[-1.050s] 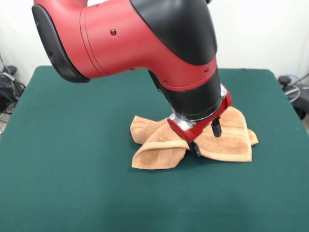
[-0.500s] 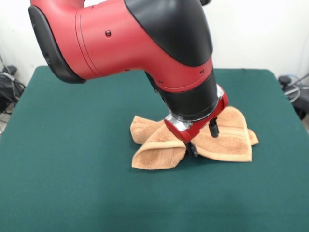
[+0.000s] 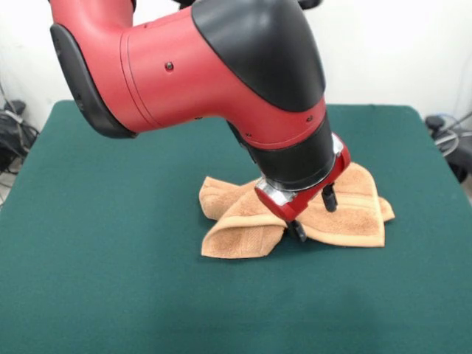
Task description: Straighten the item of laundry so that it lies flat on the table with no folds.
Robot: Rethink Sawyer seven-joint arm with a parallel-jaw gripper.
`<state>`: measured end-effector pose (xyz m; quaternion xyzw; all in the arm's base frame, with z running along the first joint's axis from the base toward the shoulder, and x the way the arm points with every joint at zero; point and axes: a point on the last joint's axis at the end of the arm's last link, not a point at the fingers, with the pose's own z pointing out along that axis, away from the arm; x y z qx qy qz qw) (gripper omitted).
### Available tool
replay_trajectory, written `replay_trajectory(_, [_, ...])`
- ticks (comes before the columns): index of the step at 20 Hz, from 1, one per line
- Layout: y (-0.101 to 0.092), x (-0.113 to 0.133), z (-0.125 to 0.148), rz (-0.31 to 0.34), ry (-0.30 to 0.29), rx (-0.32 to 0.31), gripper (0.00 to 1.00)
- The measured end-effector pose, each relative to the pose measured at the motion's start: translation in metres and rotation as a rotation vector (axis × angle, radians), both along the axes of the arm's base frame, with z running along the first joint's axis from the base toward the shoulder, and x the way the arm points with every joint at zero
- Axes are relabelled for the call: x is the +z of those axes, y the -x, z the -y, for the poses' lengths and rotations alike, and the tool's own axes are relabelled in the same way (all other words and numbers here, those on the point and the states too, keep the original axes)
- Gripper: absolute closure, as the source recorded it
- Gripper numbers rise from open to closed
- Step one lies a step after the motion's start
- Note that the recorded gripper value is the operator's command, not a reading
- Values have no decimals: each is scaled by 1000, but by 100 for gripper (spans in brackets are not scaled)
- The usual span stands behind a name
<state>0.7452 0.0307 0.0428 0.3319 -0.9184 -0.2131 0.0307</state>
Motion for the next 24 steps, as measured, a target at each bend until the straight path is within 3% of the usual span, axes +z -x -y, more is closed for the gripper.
replay_trajectory(24, [6,-18,-15,-25,-53,2,0])
